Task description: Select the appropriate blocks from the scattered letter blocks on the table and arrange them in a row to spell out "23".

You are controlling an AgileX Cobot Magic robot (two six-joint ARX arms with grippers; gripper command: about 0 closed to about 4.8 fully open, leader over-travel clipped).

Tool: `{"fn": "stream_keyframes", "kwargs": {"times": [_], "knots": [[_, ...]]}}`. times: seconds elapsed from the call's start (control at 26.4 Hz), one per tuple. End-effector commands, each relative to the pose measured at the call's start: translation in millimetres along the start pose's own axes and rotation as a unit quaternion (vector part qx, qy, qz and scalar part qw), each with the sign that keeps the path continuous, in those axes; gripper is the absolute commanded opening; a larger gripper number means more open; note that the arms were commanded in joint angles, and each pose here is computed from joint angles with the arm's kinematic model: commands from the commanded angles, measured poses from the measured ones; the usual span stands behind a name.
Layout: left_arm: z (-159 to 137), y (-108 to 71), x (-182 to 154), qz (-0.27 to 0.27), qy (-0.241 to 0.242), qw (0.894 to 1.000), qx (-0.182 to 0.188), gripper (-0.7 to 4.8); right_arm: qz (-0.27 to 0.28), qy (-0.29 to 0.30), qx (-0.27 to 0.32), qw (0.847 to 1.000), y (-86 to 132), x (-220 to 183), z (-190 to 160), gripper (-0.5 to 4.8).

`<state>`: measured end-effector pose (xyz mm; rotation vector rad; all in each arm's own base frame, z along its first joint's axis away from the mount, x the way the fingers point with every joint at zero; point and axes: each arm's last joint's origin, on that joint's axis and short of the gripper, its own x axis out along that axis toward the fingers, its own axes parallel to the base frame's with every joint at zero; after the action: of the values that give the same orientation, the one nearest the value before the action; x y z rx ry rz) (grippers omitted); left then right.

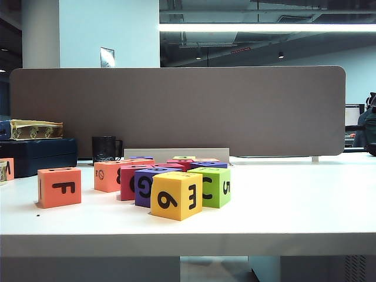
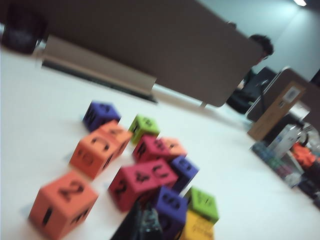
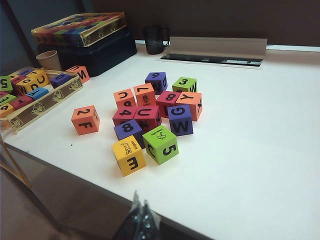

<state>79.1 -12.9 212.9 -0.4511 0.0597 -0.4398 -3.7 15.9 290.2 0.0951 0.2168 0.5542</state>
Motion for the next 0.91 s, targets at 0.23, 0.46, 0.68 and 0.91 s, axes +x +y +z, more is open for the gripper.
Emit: {"fn": "stream_keyframes", "kwargs": {"times": [0.23, 0.46, 0.68, 0.91], "knots": [[38.2, -23.2, -7.0, -0.013, -0.018, 0.998, 0.056, -0.06, 0.002, -0.009, -0.006, 1.000, 1.6, -2.4, 0.8, -0.01], [69.7, -23.6, 23.3, 0.023, 0.081, 0.990, 0.116, -0.06, 0.002, -0.015, -0.009, 1.000, 1.7, -2.4, 2.0, -0.01], [89.4, -16.8, 56.3, 0.038, 0.144, 0.982, 0.119, -0.06, 0.002, -0.015, -0.010, 1.000, 1.7, -2.4, 2.1, -0.01], [104.0, -4.3, 95.3, 0.056, 0.220, 0.967, 0.113, -0.06, 0.002, -0.016, -0.010, 1.000, 1.7, -2.5, 2.2, -0.01]]}}
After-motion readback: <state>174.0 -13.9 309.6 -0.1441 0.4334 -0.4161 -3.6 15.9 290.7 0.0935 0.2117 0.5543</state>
